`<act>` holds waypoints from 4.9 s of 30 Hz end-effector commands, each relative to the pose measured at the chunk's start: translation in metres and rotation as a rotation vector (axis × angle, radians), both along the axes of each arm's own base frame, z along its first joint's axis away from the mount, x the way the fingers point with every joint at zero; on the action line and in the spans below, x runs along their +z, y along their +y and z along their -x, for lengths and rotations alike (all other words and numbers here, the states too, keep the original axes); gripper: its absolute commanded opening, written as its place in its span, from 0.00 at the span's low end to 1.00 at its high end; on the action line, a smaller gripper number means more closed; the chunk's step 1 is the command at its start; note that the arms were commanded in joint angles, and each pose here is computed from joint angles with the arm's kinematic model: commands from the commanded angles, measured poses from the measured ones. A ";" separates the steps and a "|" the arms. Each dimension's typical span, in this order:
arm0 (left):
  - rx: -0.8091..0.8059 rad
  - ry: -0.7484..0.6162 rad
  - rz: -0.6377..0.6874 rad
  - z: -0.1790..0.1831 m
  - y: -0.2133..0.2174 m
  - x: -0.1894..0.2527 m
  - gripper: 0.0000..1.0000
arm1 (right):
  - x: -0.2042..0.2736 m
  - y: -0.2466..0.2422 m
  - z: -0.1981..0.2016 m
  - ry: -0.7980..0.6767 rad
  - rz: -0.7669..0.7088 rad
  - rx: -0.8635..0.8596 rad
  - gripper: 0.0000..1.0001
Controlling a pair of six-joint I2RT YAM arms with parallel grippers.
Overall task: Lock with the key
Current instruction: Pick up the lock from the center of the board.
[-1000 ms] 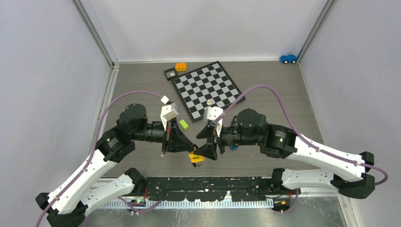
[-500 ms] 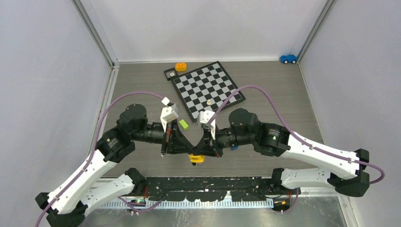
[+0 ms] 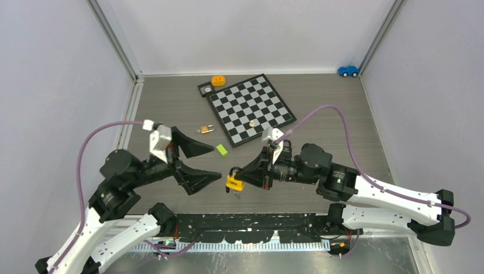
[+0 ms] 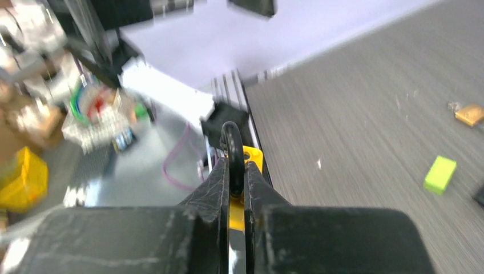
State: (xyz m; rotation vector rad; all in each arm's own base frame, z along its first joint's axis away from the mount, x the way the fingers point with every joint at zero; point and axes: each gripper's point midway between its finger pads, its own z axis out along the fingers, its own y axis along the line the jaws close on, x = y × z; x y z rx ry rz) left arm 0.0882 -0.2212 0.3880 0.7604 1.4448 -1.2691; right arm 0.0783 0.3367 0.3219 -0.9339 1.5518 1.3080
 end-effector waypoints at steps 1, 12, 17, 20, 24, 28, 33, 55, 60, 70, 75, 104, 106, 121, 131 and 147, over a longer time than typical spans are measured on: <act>0.162 -0.054 0.222 -0.017 0.017 0.044 1.00 | 0.124 -0.023 -0.026 0.096 -0.603 -0.190 0.00; 0.211 -0.001 0.328 -0.043 0.006 0.049 0.95 | 0.188 -0.052 -0.026 0.224 -1.130 -0.099 0.00; 0.198 0.008 0.365 -0.047 0.001 0.052 0.90 | 0.192 -0.053 -0.022 0.230 -1.157 -0.065 0.00; 0.169 0.028 0.377 -0.046 -0.004 0.053 0.90 | 0.192 -0.053 -0.022 0.227 -1.153 -0.067 0.00; 0.133 0.047 0.424 -0.043 -0.007 0.057 0.85 | 0.190 -0.053 -0.022 0.214 -1.148 -0.074 0.00; 0.088 0.082 0.436 -0.041 -0.015 0.054 0.84 | 0.189 -0.054 -0.028 0.229 -1.149 -0.108 0.00; 0.076 0.053 0.419 -0.037 -0.014 0.053 0.90 | 0.173 -0.046 -0.051 0.311 -1.041 -0.250 0.00; 0.100 -0.045 0.053 -0.053 -0.029 0.003 0.88 | 0.118 -0.045 -0.125 0.687 -0.721 -0.808 0.00; 0.126 -0.064 0.060 -0.063 -0.032 0.004 0.89 | 0.120 -0.028 -0.119 0.760 -0.732 -0.734 0.01; 0.094 -0.072 0.044 -0.073 -0.047 0.004 0.62 | 0.121 -0.015 -0.111 0.847 -0.742 -0.652 0.00; 0.089 -0.059 0.038 -0.075 -0.050 0.001 0.33 | 0.119 -0.013 -0.107 0.880 -0.742 -0.629 0.00; -0.357 0.133 -0.008 0.036 -0.030 0.015 0.00 | 0.094 -0.074 0.021 -0.832 -0.074 0.108 0.77; -0.379 0.143 -0.008 0.040 -0.029 0.015 0.00 | 0.096 -0.073 0.032 -1.010 -0.074 0.204 0.76; -0.508 0.188 0.041 0.052 -0.035 0.025 0.00 | 0.109 -0.034 0.018 -1.289 -0.005 0.308 0.50; -0.526 0.198 0.054 0.055 -0.034 0.025 0.00 | 0.106 -0.023 0.008 -1.338 0.035 0.306 0.42; -0.527 0.173 0.043 0.059 -0.030 0.030 0.00 | 0.088 -0.027 0.023 -1.014 0.089 0.372 0.00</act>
